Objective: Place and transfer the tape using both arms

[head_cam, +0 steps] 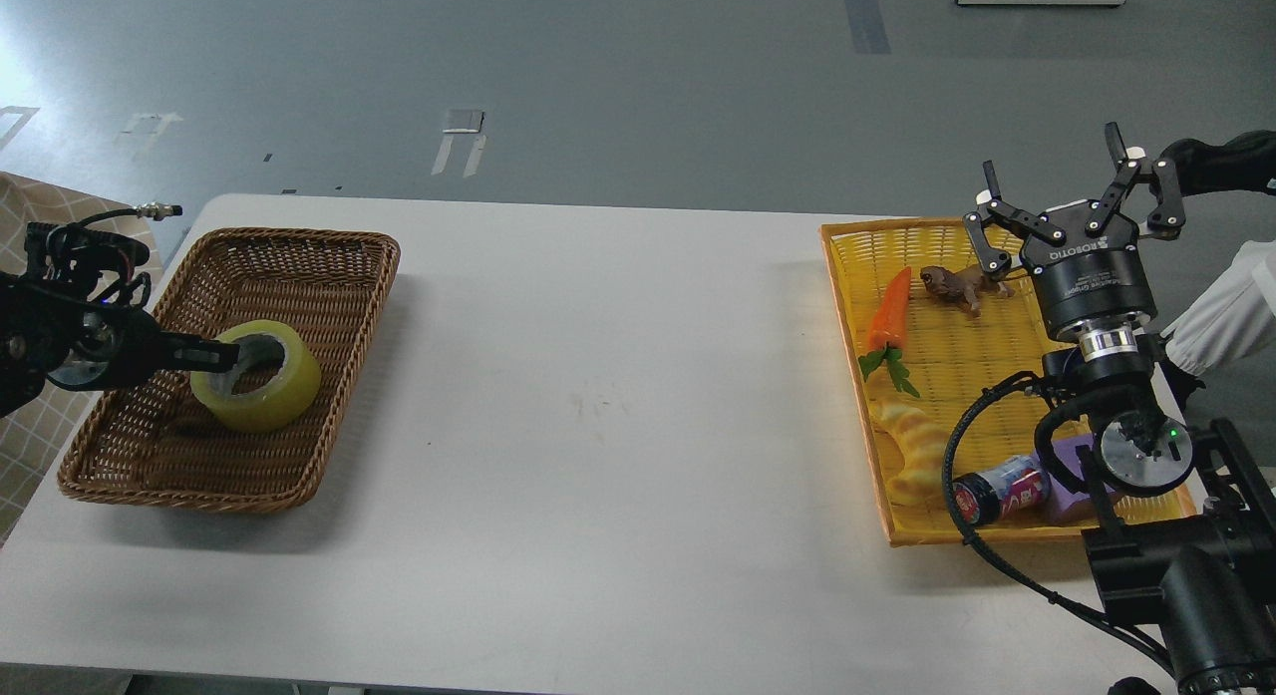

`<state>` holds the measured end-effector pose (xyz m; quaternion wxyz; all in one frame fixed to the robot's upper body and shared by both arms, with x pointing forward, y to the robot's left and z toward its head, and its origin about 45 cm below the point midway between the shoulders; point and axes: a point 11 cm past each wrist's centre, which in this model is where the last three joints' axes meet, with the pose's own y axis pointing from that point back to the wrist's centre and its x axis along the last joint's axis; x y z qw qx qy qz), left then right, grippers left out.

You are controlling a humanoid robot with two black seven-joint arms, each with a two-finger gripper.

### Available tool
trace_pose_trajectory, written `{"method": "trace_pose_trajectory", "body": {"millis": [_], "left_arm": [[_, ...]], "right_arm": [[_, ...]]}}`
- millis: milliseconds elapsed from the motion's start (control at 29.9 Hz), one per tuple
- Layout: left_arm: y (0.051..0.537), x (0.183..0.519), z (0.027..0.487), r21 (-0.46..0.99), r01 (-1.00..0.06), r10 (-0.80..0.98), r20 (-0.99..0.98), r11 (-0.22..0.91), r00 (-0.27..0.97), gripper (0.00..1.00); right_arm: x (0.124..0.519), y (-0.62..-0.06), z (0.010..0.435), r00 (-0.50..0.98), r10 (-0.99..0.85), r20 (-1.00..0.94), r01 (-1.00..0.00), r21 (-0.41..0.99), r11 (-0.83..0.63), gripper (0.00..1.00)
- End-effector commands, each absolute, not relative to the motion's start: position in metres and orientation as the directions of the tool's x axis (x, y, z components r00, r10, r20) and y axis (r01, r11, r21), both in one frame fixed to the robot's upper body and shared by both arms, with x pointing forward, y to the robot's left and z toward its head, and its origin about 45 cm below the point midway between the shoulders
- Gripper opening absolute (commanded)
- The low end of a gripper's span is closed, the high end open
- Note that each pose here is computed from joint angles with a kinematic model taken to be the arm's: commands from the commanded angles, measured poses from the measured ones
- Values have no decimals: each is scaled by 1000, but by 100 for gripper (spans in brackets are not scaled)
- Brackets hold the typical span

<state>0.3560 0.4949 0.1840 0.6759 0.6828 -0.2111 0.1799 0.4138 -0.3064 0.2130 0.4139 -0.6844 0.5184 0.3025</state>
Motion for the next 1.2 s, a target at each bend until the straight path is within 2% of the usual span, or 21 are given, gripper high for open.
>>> {"method": "trace_pose_trajectory", "body": {"millis": [0, 334, 468, 535, 569, 635, 736, 836, 903, 970, 1171], "left_arm": [[495, 356, 185, 845, -535, -44, 534, 3, 844, 63], [491, 363, 198, 822, -568, -2, 568, 35, 823, 72], [483, 382, 232, 776, -627, 13, 628, 70, 778, 75], [470, 396, 265, 718, -682, 55, 682, 136, 729, 76], [470, 396, 265, 718, -683, 56, 682, 137, 729, 76], [452, 417, 309, 619, -756, 166, 740, 213, 652, 79], [431, 437, 364, 513, -801, 311, 742, 308, 594, 81], [418, 444, 391, 440, -820, 398, 723, 366, 566, 84], [401, 452, 420, 314, -845, 533, 666, 434, 521, 95], [384, 458, 431, 230, -843, 612, 598, 487, 517, 97], [342, 470, 442, 83, -810, 702, 453, 580, 549, 98]], "right_arm": [[414, -306, 213, 279, -459, -843, -960, -253, -119, 100], [414, -306, 214, 282, -459, -843, -959, -256, -120, 100], [414, -307, 215, 284, -460, -841, -959, -257, -120, 100], [415, -306, 216, 286, -460, -841, -958, -260, -121, 100], [415, -306, 216, 286, -460, -841, -958, -260, -121, 100], [415, -307, 217, 288, -465, -837, -958, -260, -124, 100], [415, -307, 220, 298, -469, -831, -954, -268, -131, 100], [416, -306, 223, 304, -474, -827, -953, -272, -135, 100], [418, -306, 227, 312, -475, -823, -950, -281, -136, 100], [419, -305, 230, 319, -475, -820, -948, -288, -138, 100], [422, -312, 250, 359, -497, -790, -932, -330, -149, 100]]}}
